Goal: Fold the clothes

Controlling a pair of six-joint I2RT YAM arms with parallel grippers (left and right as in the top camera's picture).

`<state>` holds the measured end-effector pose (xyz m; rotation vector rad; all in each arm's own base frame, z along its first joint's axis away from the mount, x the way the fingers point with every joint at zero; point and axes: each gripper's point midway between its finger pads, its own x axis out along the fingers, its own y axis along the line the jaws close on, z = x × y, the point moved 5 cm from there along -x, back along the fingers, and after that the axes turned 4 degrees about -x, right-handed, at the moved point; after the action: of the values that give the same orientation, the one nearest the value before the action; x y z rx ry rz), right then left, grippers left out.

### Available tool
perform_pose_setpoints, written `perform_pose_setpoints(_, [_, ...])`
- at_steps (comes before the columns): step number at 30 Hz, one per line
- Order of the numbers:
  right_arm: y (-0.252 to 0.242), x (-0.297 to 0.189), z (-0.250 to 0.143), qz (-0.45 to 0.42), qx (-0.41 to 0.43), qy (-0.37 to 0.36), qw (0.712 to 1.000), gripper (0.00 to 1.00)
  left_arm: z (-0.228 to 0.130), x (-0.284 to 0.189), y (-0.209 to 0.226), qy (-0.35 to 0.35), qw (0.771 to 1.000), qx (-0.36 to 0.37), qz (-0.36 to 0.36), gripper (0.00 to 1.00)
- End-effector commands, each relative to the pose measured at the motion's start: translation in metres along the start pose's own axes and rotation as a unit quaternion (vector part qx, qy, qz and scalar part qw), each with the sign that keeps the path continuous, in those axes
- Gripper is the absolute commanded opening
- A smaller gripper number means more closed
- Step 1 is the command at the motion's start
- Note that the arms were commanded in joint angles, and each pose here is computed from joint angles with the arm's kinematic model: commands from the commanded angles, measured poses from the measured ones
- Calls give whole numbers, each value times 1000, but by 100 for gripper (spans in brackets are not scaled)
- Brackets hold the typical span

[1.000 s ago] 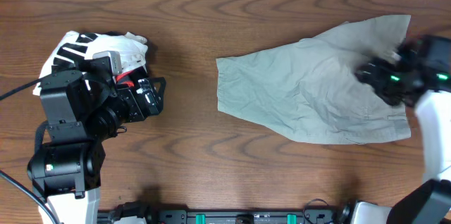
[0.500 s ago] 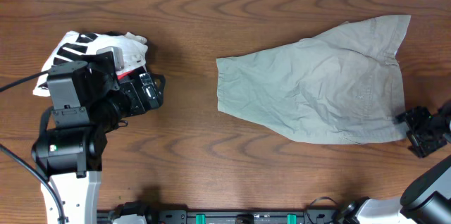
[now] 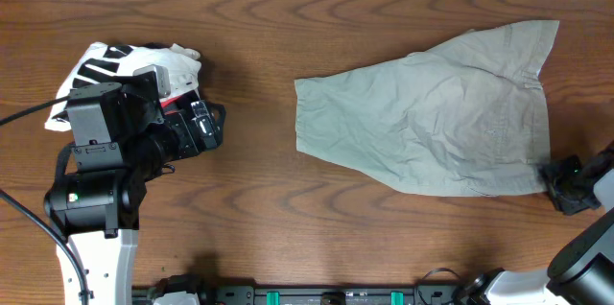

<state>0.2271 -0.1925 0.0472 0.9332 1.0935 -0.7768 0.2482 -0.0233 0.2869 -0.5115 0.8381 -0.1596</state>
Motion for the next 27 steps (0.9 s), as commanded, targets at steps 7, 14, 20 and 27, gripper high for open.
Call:
perform_pose_setpoints(7, [55, -37, 4, 199, -30, 11, 980, 1, 3, -4, -3, -4, 1000, 2, 0, 98])
perform_pose_setpoints(14, [106, -188, 53, 288, -103, -156, 939, 1, 3, -4, -3, -4, 1000, 2, 0, 98])
perform_pose_setpoints(20, [125, -300, 75, 302, -139, -295, 896, 1, 3, -4, -3, -4, 1000, 2, 0, 98])
perform_pose_setpoints(27, [161, -377, 69, 372, -204, -345, 837, 1, 3, -4, -3, -4, 1000, 2, 0, 98])
